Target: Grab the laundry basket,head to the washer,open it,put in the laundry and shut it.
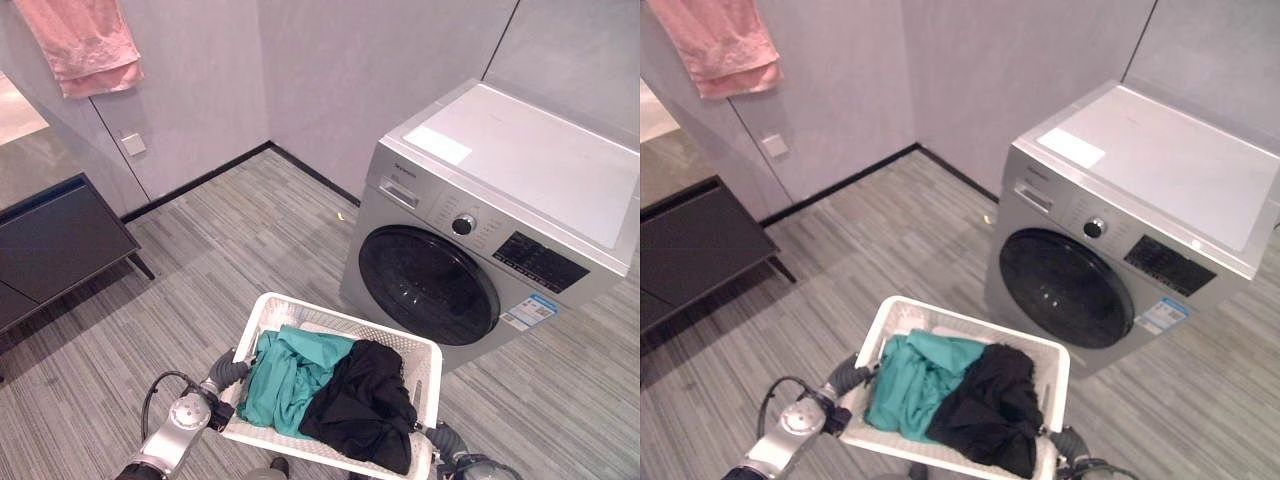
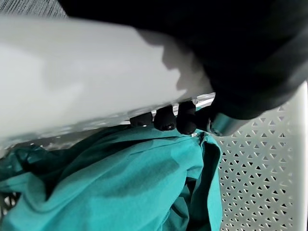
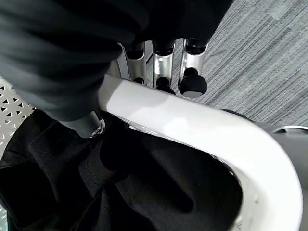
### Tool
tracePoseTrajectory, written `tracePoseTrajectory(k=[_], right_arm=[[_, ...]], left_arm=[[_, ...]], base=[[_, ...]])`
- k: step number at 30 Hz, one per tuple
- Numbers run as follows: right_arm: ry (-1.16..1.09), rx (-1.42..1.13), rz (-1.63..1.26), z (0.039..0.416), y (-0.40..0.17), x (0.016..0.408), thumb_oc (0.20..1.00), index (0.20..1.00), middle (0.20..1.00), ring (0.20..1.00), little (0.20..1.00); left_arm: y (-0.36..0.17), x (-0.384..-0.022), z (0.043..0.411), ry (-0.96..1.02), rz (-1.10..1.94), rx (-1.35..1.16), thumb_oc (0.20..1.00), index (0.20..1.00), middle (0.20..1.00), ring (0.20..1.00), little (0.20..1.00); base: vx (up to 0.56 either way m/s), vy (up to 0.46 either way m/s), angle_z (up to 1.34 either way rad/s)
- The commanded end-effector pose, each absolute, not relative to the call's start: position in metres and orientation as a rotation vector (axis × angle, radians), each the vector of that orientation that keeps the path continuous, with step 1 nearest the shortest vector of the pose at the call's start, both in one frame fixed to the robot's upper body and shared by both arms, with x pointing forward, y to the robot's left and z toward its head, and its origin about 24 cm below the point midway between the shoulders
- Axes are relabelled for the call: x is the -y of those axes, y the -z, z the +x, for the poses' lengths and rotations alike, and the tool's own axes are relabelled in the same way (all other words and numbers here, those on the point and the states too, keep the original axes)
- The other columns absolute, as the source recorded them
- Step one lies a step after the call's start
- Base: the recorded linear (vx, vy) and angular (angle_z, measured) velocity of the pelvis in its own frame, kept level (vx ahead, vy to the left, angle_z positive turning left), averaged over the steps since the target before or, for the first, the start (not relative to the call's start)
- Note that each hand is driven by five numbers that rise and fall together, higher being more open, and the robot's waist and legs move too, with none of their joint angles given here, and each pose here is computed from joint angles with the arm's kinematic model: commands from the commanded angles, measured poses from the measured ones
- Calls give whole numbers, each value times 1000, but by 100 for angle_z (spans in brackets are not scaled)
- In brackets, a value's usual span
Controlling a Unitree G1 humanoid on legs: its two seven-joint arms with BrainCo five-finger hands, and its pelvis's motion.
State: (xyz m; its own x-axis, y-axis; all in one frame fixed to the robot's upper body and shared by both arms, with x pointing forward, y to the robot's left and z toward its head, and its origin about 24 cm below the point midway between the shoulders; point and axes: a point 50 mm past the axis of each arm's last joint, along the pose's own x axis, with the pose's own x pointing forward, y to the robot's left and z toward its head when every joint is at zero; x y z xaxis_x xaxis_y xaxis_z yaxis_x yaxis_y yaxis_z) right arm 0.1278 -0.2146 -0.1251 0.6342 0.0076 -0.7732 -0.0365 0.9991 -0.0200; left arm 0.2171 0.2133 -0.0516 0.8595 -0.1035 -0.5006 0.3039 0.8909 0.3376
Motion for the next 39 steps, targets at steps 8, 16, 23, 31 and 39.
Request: tracePoseTrajectory(k=[8, 16, 23, 31, 39], right_arm=[[104, -660, -20, 159, 90, 258, 200, 200, 200, 200, 200], [-220, -775, -288, 198, 111, 184, 200, 200, 200, 200, 200], [-181, -703, -247, 206, 101, 185, 200, 200, 200, 200, 200], [-153, -458, -250, 227, 54, 194, 200, 200, 200, 200, 200], [-117, -172, -313, 205, -26, 239, 200, 200, 200, 200, 200]], left_arm=[[18, -235, 257, 74, 378, -322, 200, 200, 200, 200, 200], [104, -180, 206, -56, 66, -670, 200, 200, 200, 200, 200], [107, -183, 199, -65, 66, -685, 200, 200, 200, 200, 200], [87, -207, 202, -145, 58, -577, 200, 200, 200, 200, 200], [7, -279, 196, -321, 109, -235, 200, 200, 200, 200, 200]], base=[[2, 0, 0], [3, 9, -11], [-13, -5, 4], [1, 2, -1], [25, 33, -9]])
